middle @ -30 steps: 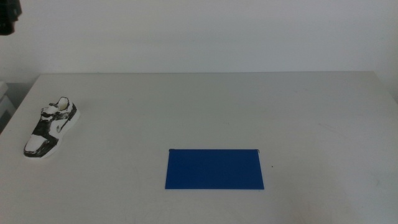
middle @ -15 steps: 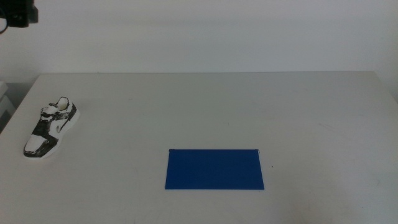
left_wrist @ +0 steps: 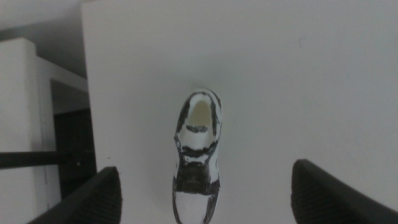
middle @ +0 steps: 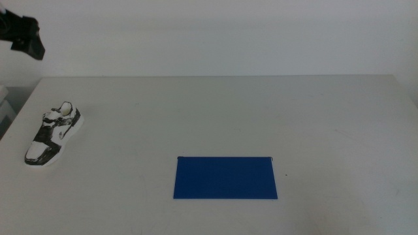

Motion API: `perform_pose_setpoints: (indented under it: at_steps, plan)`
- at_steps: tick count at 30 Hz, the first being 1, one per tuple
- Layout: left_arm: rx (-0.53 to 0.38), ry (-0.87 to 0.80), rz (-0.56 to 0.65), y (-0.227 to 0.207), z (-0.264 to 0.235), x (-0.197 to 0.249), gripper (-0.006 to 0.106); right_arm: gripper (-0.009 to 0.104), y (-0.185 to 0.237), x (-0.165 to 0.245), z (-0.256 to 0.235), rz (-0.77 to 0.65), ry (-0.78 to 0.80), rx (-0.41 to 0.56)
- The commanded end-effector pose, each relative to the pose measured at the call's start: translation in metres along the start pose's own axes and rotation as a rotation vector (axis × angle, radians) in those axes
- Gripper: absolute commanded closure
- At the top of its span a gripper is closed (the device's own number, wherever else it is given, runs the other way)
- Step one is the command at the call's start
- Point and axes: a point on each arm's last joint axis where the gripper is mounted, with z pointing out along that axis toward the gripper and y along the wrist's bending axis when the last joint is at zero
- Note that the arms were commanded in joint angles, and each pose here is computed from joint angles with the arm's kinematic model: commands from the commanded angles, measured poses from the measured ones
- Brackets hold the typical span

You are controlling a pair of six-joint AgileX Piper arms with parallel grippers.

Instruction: Use one arm to grab the shoe from the table and place it on the mat.

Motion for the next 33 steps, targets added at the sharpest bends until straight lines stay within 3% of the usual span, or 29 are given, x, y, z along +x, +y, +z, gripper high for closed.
perform_pose_setpoints:
  at_steps: [1,22,33]
  plan:
    - [0.009,-0.085,0.009,0.004,-0.017,-0.008,0.007,0.029,-0.001,-0.011,-0.003,-0.021,-0.109,0.012]
    - [0.099,0.226,0.06,0.019,0.117,0.014,0.007,0.029,-0.001,-0.011,-0.003,-0.021,-0.109,0.012]
    - [0.092,0.227,0.063,0.023,0.163,0.021,0.007,0.029,-0.001,-0.011,-0.003,-0.021,-0.109,0.012]
